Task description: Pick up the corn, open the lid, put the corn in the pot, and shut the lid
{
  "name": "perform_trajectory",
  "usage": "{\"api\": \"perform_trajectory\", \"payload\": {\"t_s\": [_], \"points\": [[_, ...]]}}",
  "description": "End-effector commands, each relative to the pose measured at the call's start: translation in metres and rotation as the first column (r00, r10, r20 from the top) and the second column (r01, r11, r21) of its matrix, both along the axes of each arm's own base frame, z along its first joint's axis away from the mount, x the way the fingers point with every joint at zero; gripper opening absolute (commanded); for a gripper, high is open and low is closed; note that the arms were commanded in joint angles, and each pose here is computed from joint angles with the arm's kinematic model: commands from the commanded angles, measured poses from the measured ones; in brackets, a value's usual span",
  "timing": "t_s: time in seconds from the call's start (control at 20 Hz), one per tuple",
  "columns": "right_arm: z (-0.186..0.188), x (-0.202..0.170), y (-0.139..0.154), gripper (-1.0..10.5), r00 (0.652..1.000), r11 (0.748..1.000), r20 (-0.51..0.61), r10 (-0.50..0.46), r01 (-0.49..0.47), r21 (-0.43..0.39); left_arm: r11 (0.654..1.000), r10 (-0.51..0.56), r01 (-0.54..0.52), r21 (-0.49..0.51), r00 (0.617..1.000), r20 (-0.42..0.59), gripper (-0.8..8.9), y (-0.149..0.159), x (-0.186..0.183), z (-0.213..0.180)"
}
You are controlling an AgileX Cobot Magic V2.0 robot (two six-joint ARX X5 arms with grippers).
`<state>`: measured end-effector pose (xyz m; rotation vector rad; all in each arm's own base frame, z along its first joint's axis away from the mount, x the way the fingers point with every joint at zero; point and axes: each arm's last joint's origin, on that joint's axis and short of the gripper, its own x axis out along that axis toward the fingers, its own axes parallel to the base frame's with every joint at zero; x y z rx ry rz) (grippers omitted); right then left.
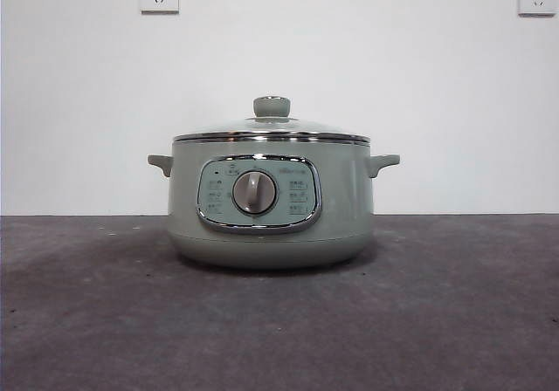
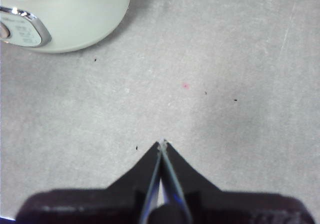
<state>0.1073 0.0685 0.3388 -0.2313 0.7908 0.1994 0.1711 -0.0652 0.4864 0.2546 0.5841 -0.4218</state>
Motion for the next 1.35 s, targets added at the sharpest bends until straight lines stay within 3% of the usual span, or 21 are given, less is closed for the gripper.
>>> {"api": "perform_trajectory", "payload": {"t_s": [0.05,0.2,0.3,0.45,0.55,0.9,1.05,1.35], "points": [[-0.003,0.001,0.001,0.0,1.000,1.000,-0.007,-0.007,0.007,-0.003,0.999,0.022,-0.021,-0.042,0.999,0.036,-0.03,0.017,-0.011,-0.049],[-0.004,0.001,0.001,0.0,1.000,1.000,-0.008,-0.007,0.007,-0.004,0.979,0.139,-0.100,-0.175,0.964,0.226,-0.03,0.042,-0.041,-0.132],[-0.004,0.002,0.001,0.0,1.000,1.000,-0.008,-0.012,0.012,-0.011,0.959,0.231,-0.167,-0.228,0.928,0.293,-0.03,0.053,-0.057,-0.191],[-0.004,0.002,0.001,0.0,1.000,1.000,-0.008,-0.012,0.012,-0.011,0.940,0.303,-0.227,-0.256,0.899,0.316,-0.03,0.061,-0.076,-0.271],[-0.004,0.002,0.001,0.0,1.000,1.000,-0.008,-0.012,0.012,-0.011,0.932,0.328,-0.251,-0.261,0.891,0.314,-0.03,0.062,-0.080,-0.302],[-0.004,0.002,0.001,0.0,1.000,1.000,-0.009,-0.012,0.012,-0.011,0.929,0.342,-0.260,-0.263,0.876,0.340,-0.03,0.063,-0.078,-0.328],[-0.004,0.002,0.001,0.0,1.000,1.000,-0.008,-0.012,0.012,-0.012,0.921,0.343,-0.240,-0.307,0.871,0.350,-0.03,0.061,-0.075,-0.335],[-0.004,0.002,0.001,0.0,1.000,1.000,-0.008,-0.012,0.012,-0.011,0.929,0.309,-0.202,-0.311,0.884,0.349,-0.03,0.057,-0.075,-0.336]]}}
